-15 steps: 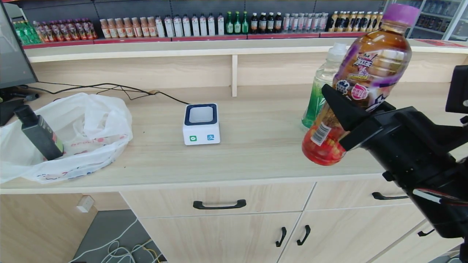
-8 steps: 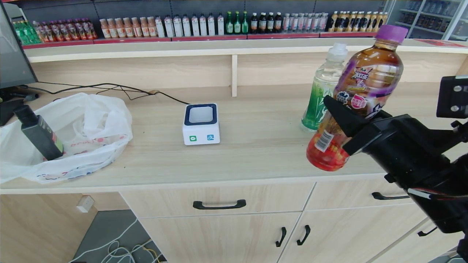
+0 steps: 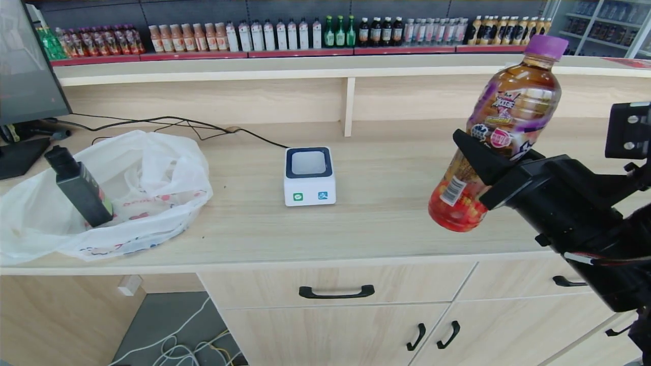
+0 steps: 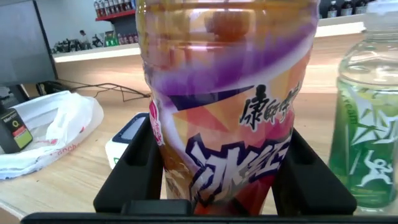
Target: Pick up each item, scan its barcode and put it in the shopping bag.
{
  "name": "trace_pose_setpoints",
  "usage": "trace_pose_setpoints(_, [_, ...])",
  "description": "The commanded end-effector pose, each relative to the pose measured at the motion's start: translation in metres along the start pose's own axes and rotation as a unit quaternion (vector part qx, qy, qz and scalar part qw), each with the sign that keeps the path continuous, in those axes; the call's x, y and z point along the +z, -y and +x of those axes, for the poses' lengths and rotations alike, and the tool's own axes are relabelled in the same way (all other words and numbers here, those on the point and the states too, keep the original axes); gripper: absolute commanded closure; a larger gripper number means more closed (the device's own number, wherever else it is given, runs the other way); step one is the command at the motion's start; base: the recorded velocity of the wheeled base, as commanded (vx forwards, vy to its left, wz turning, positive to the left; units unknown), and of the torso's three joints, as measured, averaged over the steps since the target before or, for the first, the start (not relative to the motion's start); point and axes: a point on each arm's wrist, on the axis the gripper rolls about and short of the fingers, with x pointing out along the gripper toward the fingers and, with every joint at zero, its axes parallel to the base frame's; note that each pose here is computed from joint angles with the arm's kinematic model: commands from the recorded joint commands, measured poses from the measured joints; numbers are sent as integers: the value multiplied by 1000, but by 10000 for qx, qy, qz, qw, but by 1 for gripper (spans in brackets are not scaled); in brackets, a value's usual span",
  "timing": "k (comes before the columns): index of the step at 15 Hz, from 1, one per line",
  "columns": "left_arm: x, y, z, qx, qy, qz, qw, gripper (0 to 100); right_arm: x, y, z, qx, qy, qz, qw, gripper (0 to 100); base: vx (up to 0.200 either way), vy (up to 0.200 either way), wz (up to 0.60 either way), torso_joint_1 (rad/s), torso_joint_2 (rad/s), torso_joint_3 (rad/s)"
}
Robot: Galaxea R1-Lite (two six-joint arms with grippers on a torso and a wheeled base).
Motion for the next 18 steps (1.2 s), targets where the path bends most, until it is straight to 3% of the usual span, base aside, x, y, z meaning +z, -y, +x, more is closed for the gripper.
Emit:
trace_pose_setpoints(1, [0,0,0,2,1,4,10000,0,-2,2,2,-43,-26,-16,10000,100,0,200,0,-2,-2,7])
trace_pose_setpoints(8, [0,0,0,2,1,-4,10000,0,7,36,6,-695,194,-424,9965,100,0,200,0,6,1,4])
trace_pose_setpoints(11, [0,0,0,-6,1,11,10000,0,3,43,3,-836,80,-682,9941,100,0,133,0,2,5,3])
trace_pose_setpoints(18, [0,0,0,-6,1,11,10000,0,-6,30,59,155,478,-1192,9916,100,0,0,0,0,0,0])
